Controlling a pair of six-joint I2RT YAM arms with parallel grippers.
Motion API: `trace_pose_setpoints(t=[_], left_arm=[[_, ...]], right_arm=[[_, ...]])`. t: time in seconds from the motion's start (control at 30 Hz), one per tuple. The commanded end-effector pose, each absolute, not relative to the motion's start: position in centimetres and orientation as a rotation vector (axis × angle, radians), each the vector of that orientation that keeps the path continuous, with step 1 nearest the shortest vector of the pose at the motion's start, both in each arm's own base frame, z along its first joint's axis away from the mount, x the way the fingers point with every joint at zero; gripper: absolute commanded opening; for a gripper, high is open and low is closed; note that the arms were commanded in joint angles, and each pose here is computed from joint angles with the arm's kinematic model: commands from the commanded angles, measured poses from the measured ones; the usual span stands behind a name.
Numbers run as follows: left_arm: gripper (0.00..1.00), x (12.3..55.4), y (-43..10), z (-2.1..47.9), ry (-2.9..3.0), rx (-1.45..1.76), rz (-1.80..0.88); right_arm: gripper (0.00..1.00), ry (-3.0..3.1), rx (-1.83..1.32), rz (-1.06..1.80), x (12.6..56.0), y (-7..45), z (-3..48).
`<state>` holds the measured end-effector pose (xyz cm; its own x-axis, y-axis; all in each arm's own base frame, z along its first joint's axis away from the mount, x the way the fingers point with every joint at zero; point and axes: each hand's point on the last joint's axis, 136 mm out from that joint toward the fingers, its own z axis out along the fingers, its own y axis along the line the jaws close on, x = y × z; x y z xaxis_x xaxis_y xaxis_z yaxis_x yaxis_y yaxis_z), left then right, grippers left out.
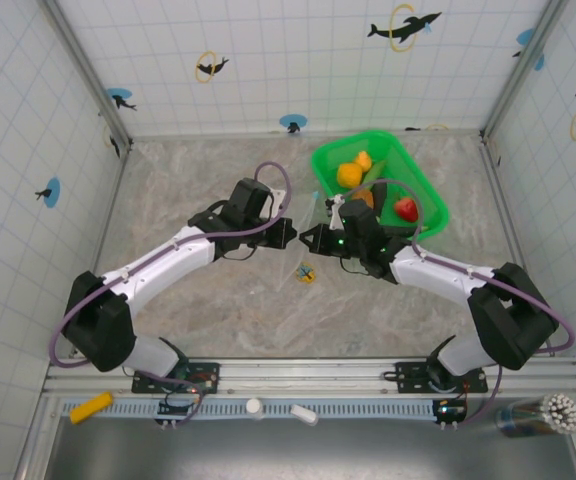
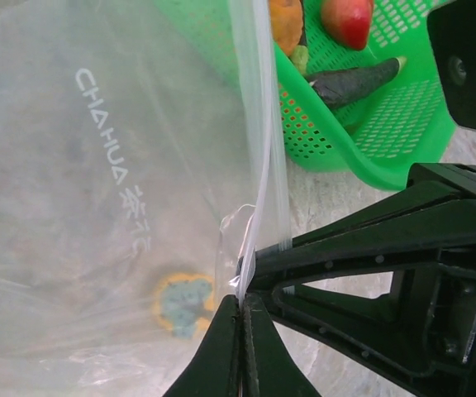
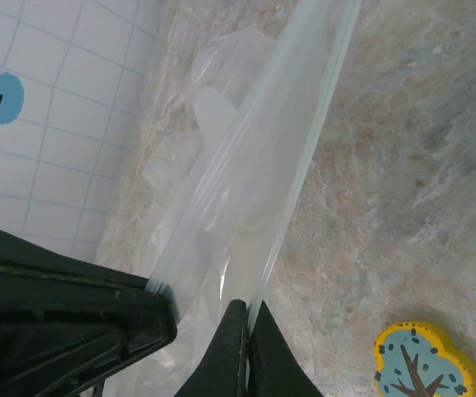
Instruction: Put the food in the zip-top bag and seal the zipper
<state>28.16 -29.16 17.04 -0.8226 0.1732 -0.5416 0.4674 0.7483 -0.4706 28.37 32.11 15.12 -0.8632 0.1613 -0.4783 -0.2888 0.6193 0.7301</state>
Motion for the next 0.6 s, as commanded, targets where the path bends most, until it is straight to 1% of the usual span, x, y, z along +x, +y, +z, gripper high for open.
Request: trace_pose_setpoints(t=[0.0, 0.1, 0.2, 0.33, 0.37, 0.47, 0.5, 0.57], left_arm=[[0.00, 28.4, -28.2, 18.0, 2.449, 0.477, -0.781], [0.00, 28.9, -27.2, 19.7, 2.420, 0.439, -0.720], [0.00, 29.5, -25.3, 21.5, 2.403, 0.341, -0.613], [0.00, 29.8, -22.7, 25.1, 2.342, 0.201, -0.525], [0.00, 29.8, -22.4, 25.9, 2.335, 0.190, -0.518], [0.00, 29.3, -21.7, 27.8, 2.336, 0.179, -0.502], [0.00, 29.1, -21.5, 28.4, 2.331, 0.179, -0.502], [0.00, 28.7, -21.0, 29.7, 2.315, 0.165, -0.508]], right_arm=[[0.00, 2.319, -0.101, 1.152, 28.2, 31.2, 15.1], [0.00, 2.325, -0.088, 1.143, 28.5, 30.7, 14.8], [0.05, 2.341, -0.086, 1.104, 28.8, 30.0, 14.4], [0.06, 2.368, -0.080, 1.058, 29.3, 29.2, 14.0], [0.07, 2.372, -0.092, 1.044, 29.4, 29.2, 14.1], [0.15, 2.402, -0.154, 0.946, 29.9, 29.0, 14.0], [0.17, 2.408, -0.184, 0.870, 30.4, 28.5, 14.1], [0.17, 2.408, -0.224, 0.821, 30.9, 28.4, 14.4]])
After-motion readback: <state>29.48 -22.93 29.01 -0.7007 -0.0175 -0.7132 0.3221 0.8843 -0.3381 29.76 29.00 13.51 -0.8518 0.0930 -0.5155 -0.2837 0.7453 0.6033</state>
